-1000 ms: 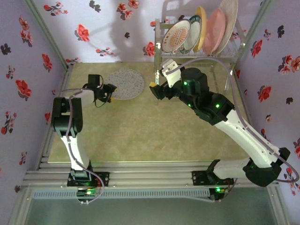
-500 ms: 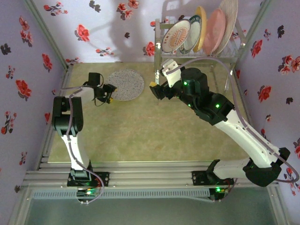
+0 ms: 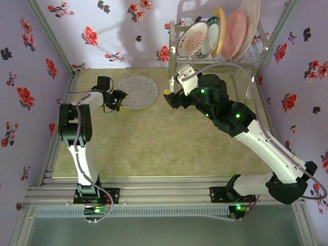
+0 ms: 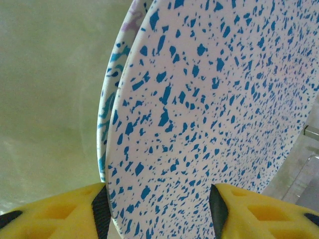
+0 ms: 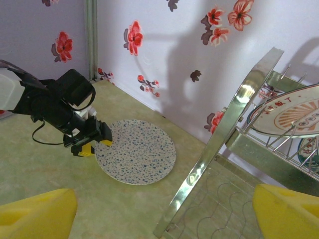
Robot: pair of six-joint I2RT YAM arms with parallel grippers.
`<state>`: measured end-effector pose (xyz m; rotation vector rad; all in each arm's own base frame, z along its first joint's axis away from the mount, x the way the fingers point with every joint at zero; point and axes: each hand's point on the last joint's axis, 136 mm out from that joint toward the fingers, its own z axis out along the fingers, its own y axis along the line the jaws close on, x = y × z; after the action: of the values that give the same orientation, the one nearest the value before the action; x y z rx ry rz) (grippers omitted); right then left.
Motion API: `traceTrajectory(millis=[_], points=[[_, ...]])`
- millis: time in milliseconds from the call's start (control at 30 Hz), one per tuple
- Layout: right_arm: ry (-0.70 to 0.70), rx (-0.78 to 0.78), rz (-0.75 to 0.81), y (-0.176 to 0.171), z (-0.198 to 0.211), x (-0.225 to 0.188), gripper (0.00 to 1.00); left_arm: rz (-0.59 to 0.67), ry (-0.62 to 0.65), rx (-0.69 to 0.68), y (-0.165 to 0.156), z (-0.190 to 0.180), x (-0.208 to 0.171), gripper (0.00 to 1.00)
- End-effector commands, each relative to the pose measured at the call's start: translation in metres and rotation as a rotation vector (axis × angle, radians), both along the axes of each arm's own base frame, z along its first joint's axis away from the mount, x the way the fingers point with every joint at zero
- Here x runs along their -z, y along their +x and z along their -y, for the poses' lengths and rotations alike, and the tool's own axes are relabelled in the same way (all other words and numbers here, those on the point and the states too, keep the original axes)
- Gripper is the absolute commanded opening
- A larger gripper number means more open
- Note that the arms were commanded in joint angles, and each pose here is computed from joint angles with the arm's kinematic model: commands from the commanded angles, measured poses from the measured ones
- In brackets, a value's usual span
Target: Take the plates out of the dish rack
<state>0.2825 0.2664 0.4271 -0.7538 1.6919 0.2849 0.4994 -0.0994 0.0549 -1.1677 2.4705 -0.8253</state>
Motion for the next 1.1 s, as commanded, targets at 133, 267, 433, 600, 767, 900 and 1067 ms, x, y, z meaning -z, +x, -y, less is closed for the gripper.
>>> traceTrajectory(millis=[133,267,433,600,767,900,1067], points=[[0.055,0.016,0.027,0.000,0.001,-0.018,0.92,-0.005,0.047,0.012,0.007,-0.010,0.001,0.56],[0.057,0.022,0.029,0.000,0.002,-0.019,0.92,-0.014,0.055,0.015,0.005,-0.011,0.003,0.56],[0.051,0.043,0.043,0.002,0.006,-0.022,0.92,-0.016,0.085,0.014,0.004,-0.016,-0.003,0.57],[0.068,0.147,0.108,0.008,0.027,-0.040,0.92,-0.013,0.134,0.010,-0.001,-0.023,-0.016,0.66],[0.064,0.269,0.213,0.009,0.057,-0.071,0.92,0.015,0.169,-0.007,-0.011,-0.028,-0.034,0.74],[0.068,0.397,0.322,0.008,0.089,-0.107,0.92,0.030,0.203,-0.026,-0.026,-0.032,-0.050,0.79],[0.106,0.626,0.399,0.017,0.148,-0.147,0.92,0.080,0.232,-0.061,-0.043,-0.037,-0.079,0.80]])
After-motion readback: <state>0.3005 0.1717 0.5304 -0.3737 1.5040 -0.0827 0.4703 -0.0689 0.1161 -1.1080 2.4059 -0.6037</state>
